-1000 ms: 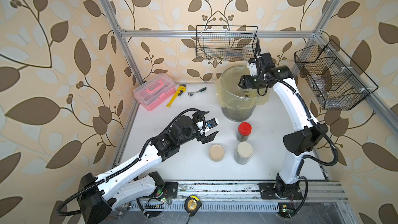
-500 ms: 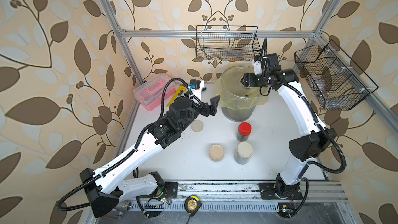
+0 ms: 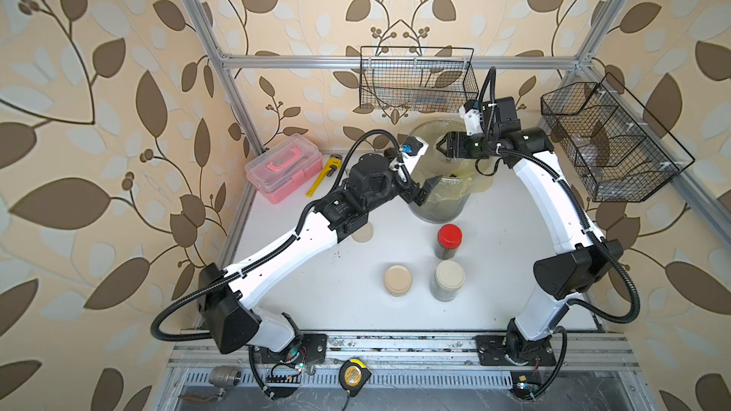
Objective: Empty moldy tea leaves from jars
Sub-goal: Pour the moldy tea leaves from the jar into the trash bin.
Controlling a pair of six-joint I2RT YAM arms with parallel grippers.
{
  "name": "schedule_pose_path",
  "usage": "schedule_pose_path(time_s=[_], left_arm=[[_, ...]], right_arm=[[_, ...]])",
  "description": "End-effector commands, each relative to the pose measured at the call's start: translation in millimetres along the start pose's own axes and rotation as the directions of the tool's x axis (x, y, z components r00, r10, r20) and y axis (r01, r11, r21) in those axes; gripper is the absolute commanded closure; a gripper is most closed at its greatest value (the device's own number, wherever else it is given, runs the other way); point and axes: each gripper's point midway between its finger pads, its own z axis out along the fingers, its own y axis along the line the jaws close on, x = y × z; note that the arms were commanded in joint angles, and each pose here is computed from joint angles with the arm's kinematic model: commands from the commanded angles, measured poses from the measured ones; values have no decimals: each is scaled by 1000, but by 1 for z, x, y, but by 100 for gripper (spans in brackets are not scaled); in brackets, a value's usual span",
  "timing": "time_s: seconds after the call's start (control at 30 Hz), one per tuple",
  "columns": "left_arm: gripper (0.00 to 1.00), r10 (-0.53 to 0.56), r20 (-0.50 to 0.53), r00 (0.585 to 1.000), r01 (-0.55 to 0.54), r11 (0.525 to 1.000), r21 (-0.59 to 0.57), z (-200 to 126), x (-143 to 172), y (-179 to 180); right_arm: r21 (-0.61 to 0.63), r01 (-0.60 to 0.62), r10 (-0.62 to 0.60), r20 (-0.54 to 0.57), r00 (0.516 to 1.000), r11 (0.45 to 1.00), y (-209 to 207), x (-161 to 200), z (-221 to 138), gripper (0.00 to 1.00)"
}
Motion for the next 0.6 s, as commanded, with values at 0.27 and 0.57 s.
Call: schedule_pose_path(time_s=[0.27, 0.57], left_arm=[[1, 592, 255, 764, -631, 769, 104, 56, -26, 8], [1, 588, 262, 765, -623, 779, 68, 87, -32, 24]], right_arm=[[-100, 46, -36, 98, 995, 994, 20, -9, -50, 69], [-197, 62, -43, 99, 994, 978, 34, 2, -56, 69]])
